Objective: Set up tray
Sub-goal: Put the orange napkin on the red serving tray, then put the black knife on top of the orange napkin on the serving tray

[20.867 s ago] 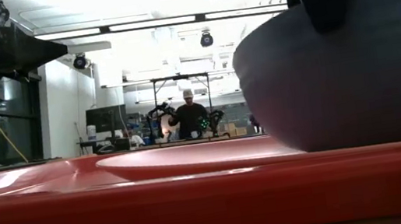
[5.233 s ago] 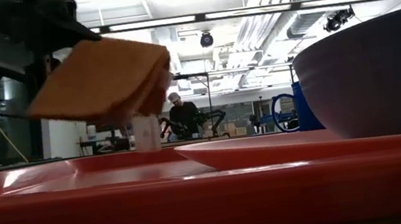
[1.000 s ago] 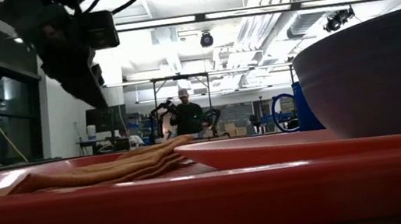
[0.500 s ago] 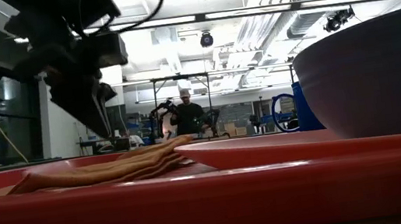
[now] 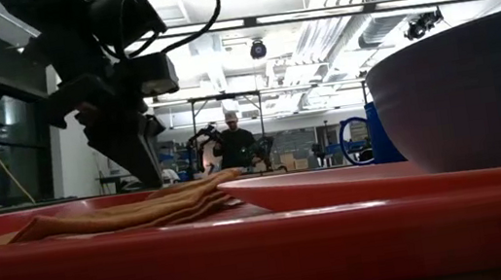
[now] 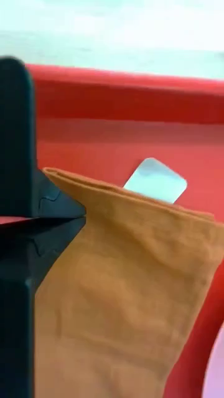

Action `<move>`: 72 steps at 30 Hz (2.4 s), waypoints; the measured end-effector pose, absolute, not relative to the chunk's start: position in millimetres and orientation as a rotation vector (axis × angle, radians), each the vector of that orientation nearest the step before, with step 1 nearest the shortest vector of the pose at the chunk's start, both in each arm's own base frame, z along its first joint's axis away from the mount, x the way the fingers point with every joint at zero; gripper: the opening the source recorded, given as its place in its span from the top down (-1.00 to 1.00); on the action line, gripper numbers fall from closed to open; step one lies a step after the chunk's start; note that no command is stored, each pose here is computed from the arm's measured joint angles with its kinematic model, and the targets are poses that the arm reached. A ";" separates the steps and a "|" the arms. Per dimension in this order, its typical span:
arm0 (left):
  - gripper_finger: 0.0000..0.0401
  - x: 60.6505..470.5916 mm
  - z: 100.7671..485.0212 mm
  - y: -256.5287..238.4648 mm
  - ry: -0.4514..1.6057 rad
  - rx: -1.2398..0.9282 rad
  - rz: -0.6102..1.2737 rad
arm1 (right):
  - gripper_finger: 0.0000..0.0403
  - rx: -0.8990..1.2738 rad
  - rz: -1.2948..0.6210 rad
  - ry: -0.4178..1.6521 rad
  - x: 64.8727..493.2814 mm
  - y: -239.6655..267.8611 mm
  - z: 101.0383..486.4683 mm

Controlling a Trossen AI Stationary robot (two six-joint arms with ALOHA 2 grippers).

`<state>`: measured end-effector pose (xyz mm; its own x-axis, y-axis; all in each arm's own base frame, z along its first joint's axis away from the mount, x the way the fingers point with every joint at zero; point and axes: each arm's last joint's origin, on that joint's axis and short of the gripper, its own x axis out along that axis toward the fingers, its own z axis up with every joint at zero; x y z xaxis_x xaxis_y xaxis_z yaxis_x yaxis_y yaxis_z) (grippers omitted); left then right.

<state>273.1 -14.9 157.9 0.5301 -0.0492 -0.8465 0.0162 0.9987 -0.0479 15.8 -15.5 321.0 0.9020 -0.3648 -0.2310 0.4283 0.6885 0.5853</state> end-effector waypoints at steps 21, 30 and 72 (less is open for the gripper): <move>0.79 270.4 133.1 -10.8 1.155 -0.196 0.258 | 1.00 0.680 -0.437 0.104 15.9 -15.2 321.0; 0.92 265.3 135.0 -12.7 1.196 -0.264 0.314 | 0.99 0.678 -0.434 0.106 16.0 -15.2 320.9; 0.78 303.6 258.5 31.6 1.052 0.042 0.332 | 1.00 0.358 -0.584 0.171 35.5 -9.6 368.9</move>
